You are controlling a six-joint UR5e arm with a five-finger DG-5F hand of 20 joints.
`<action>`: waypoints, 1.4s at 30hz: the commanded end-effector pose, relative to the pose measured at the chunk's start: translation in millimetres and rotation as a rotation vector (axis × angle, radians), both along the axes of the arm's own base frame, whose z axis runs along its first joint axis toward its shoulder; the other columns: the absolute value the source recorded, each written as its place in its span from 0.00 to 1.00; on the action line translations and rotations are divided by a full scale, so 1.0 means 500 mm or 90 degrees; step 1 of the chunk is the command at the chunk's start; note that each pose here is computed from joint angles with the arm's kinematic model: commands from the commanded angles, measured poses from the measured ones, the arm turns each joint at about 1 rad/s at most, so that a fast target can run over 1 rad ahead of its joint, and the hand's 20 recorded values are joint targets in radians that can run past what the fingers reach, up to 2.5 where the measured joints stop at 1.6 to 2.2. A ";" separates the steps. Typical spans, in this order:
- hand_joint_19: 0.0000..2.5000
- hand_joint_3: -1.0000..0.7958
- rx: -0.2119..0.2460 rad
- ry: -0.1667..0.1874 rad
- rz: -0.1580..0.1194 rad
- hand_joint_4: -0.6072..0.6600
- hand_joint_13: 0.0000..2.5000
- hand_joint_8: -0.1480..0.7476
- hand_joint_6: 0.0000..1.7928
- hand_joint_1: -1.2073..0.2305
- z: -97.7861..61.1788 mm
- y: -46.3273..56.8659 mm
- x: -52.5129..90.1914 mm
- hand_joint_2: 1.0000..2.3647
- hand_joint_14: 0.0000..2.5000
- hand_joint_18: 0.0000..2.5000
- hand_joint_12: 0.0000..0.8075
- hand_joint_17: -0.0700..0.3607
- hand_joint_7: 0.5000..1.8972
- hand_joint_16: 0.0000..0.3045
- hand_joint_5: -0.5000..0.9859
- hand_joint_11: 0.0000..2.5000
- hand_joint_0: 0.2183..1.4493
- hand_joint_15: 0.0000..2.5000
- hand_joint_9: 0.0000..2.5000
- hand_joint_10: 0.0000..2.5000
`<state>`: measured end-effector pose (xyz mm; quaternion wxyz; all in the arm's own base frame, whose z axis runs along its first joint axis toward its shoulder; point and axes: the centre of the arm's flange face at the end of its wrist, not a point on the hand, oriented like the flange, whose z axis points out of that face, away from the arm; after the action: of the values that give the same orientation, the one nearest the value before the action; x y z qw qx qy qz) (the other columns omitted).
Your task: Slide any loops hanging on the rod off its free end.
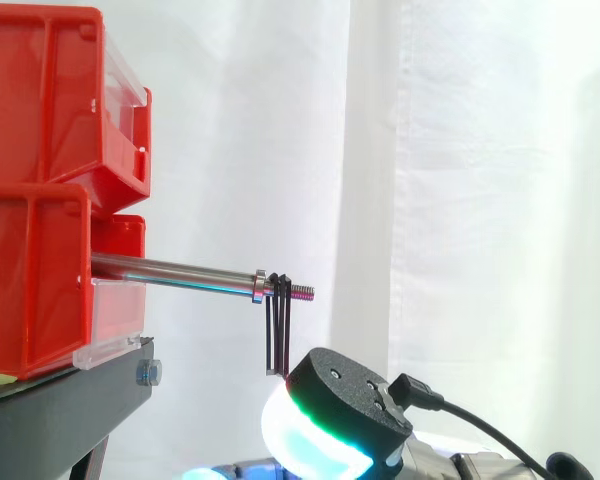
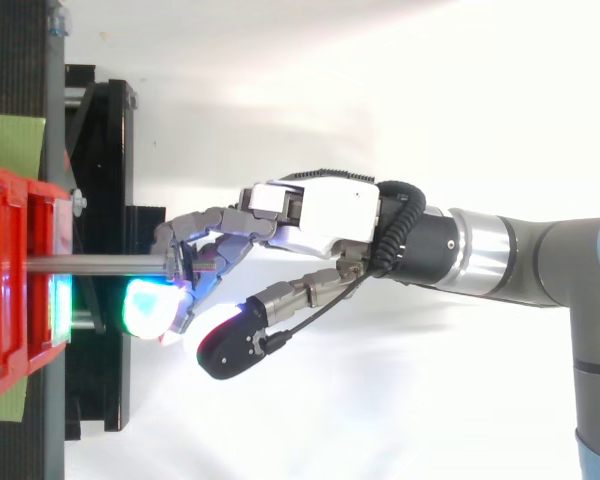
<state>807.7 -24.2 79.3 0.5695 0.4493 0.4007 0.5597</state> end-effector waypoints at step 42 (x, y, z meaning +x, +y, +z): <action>0.18 0.36 -0.221 -0.067 0.000 0.72 0.30 0.51 0.28 0.40 0.000 -0.125 -0.006 0.01 0.00 0.27 0.42 0.47 0.43 0.20 0.24 0.15 0.29 0.08 0.39 0.00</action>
<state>805.0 -85.1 78.7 0.6558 0.3192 0.4588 0.5075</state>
